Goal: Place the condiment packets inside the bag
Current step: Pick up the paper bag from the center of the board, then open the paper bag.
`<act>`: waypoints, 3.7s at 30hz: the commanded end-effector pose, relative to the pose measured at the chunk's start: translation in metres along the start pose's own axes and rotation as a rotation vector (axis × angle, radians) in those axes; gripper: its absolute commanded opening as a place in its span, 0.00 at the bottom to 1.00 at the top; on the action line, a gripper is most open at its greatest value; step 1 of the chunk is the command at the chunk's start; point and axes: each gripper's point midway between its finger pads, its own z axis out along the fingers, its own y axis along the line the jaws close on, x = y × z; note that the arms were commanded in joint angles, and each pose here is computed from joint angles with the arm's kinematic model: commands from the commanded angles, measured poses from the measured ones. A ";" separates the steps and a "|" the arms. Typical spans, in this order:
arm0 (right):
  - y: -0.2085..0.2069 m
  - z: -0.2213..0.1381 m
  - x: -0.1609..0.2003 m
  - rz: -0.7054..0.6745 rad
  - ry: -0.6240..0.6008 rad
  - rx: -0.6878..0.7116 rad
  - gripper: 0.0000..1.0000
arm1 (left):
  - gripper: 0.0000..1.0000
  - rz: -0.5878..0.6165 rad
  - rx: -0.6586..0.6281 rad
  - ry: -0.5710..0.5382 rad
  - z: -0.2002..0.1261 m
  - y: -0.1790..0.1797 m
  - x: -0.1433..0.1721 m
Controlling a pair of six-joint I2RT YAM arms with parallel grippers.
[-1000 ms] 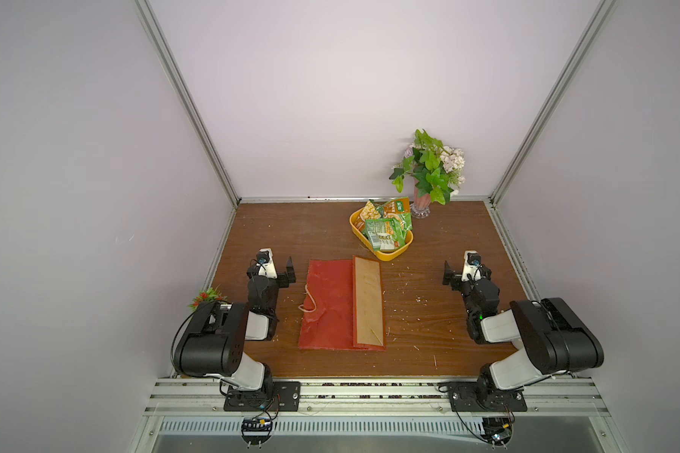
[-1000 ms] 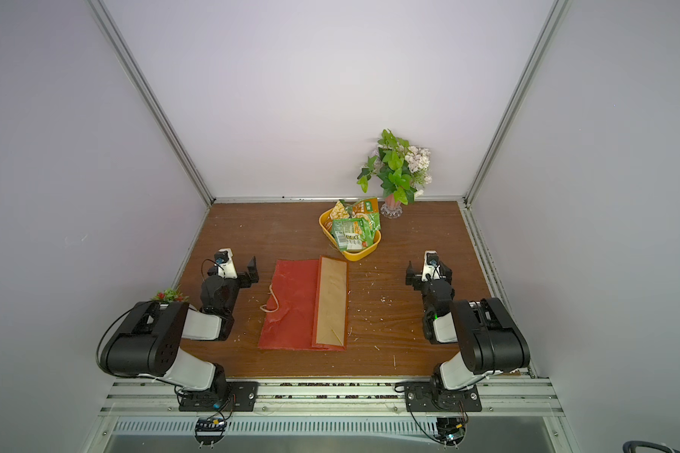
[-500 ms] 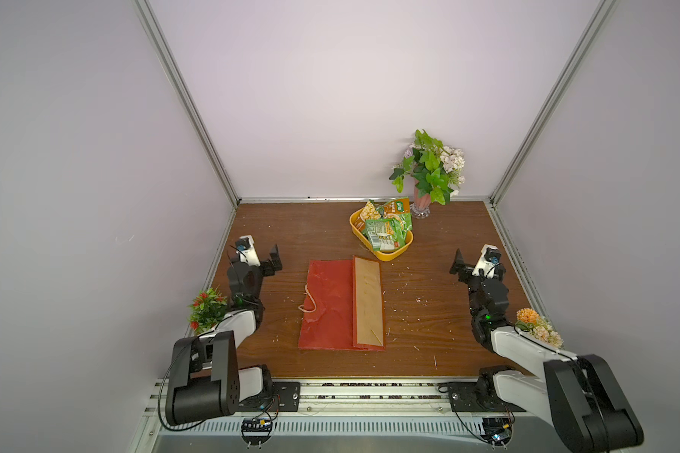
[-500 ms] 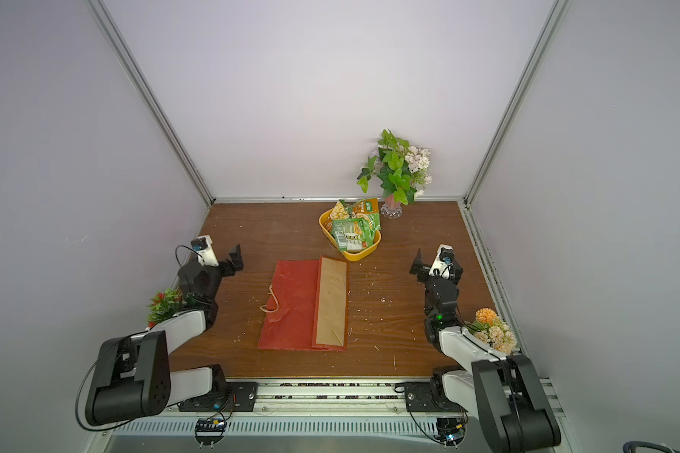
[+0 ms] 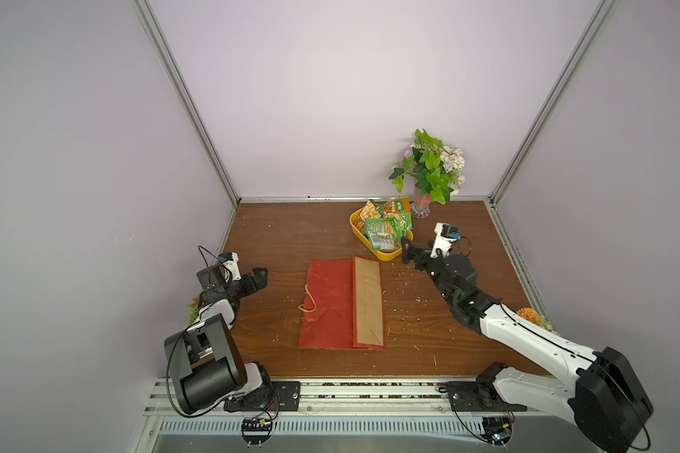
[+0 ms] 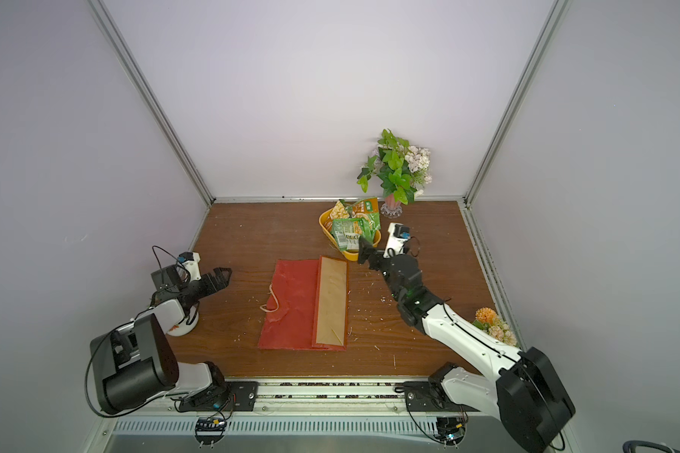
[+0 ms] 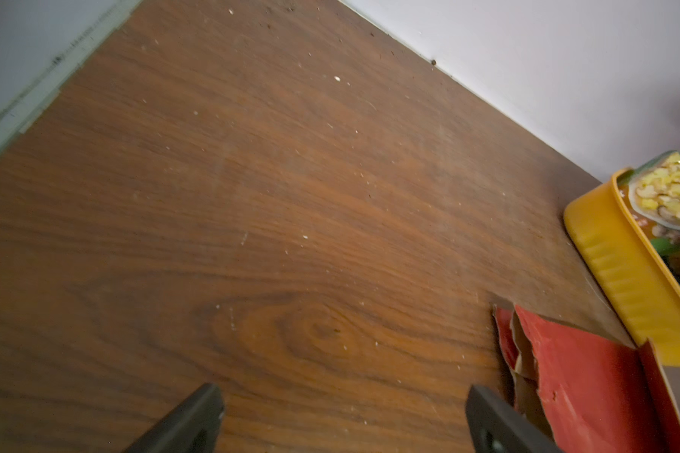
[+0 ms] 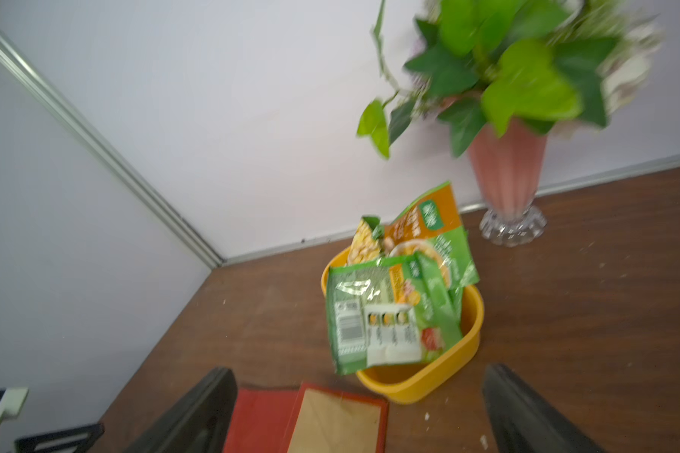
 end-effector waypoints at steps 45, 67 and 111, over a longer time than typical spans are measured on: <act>0.250 0.028 0.225 -0.366 0.322 -0.031 0.04 | 1.00 0.057 0.021 -0.028 -0.004 -0.002 0.001; 0.301 -0.052 0.051 -0.206 0.017 -0.479 0.00 | 1.00 0.096 0.534 0.108 -0.068 -0.112 -0.025; 0.268 -0.073 0.025 -0.212 -0.135 -0.481 0.00 | 0.38 0.497 0.443 0.310 -0.060 -0.203 0.007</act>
